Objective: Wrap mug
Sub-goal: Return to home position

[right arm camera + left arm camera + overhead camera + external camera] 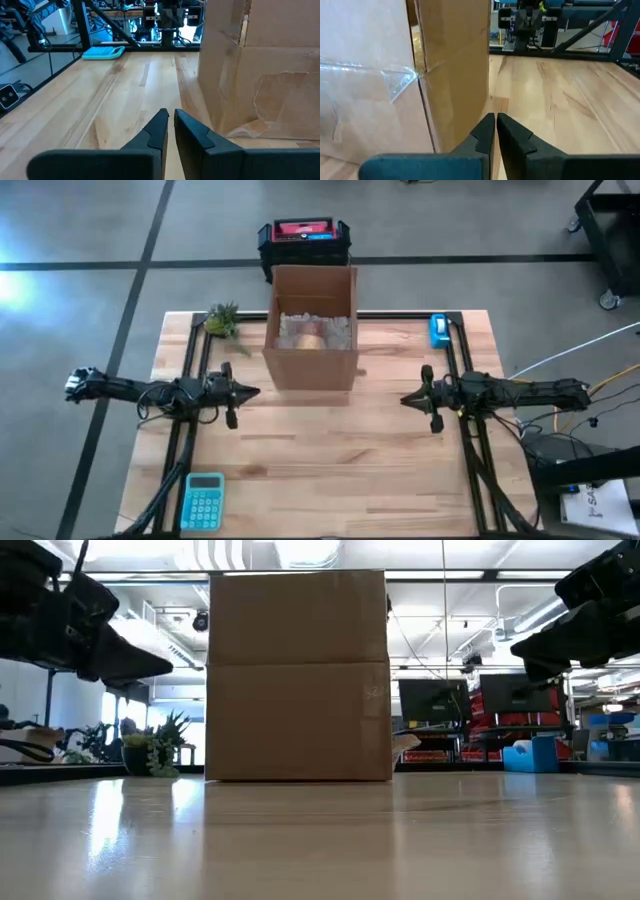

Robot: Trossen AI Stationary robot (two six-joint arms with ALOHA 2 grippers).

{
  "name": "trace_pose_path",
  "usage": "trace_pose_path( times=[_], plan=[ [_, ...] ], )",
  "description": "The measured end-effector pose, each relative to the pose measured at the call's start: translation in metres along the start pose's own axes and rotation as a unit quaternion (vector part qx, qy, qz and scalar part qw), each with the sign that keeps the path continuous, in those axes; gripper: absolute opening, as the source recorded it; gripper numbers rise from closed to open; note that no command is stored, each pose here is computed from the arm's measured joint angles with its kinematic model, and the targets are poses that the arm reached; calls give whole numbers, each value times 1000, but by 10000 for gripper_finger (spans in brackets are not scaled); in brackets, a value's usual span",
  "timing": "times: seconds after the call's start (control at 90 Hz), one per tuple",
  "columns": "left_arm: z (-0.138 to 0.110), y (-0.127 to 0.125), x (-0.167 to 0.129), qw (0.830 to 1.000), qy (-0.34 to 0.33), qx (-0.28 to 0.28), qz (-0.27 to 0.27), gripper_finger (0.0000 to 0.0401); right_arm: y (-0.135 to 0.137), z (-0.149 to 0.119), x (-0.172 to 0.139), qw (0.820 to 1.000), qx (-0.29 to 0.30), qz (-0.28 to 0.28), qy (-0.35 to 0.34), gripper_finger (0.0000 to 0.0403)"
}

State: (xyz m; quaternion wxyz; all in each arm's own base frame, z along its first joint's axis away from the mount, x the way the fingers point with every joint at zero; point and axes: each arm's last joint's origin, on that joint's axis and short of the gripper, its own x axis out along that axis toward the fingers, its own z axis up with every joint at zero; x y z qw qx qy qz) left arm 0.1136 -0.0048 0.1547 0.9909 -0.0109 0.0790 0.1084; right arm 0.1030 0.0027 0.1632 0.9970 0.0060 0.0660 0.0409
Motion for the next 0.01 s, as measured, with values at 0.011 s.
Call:
trace_pose_path(
  times=[0.011],
  plan=[
    [0, 0, 0, 1000, 0, 0, 0, 7, 0, 0, 0, 1000, 0, 0, 0, 18]
  ],
)
